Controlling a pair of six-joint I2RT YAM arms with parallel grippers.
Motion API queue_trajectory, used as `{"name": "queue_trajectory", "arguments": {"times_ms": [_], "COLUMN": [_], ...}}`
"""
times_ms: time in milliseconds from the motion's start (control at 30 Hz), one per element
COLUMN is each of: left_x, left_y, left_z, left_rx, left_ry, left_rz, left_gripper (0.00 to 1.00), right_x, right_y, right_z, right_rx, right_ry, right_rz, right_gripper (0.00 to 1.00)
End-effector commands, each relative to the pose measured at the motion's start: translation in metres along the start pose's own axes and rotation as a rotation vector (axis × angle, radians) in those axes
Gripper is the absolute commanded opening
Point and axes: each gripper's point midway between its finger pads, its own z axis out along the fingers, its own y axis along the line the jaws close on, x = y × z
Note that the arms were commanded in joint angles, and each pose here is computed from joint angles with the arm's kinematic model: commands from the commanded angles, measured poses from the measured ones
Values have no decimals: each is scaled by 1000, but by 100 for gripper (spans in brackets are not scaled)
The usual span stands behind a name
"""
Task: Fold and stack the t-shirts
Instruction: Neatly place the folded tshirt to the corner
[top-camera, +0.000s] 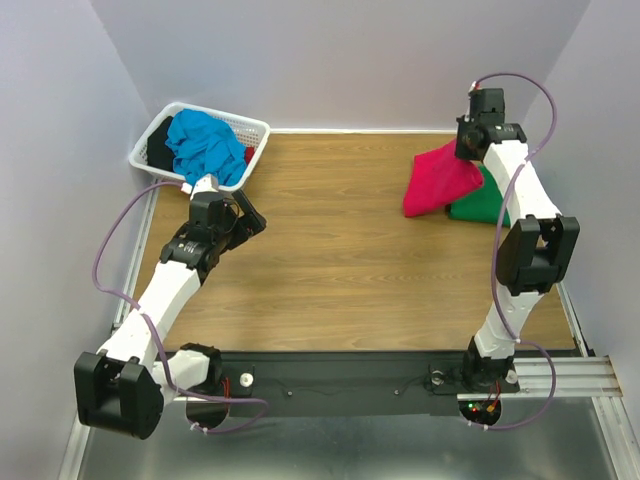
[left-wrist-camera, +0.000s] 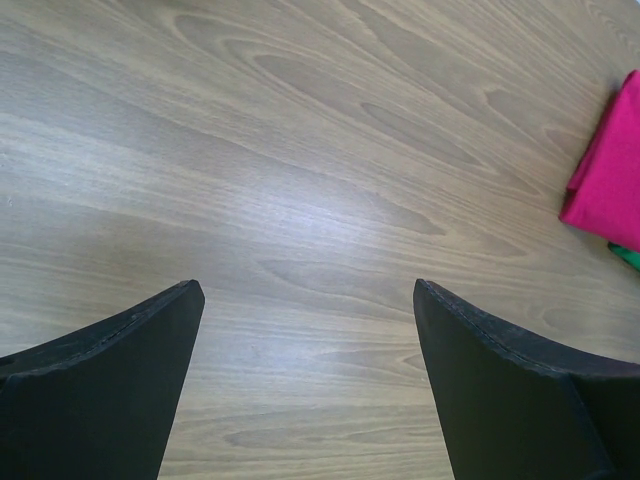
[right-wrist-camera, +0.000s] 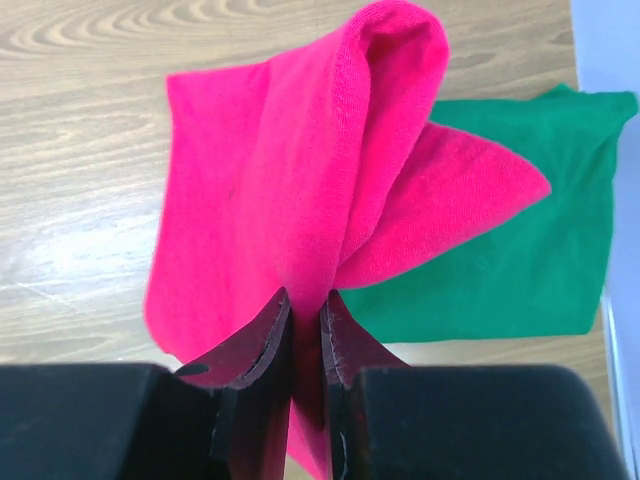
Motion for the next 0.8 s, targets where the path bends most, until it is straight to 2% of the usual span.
{"name": "queue_trajectory", "arguments": {"times_ms": [0,600,767], "left_x": [-3,-2,0], "left_y": [3,7,9], "left_z": [1,4,5], "left_rx": [-20,-37,-43], "left_ry": [-20,-19,-13], "left_rz": [6,5,3], "left_gripper": [98,98,98], "right_x": [-57,-82,-77], "right_y": [-13,-52,-61], "right_z": [-43,-63,-56], "right_rx": [-20,14,19], "right_ry": [-149,-172,-152], "right_rz": [22,55,58], "right_gripper": [0,0,1]}}
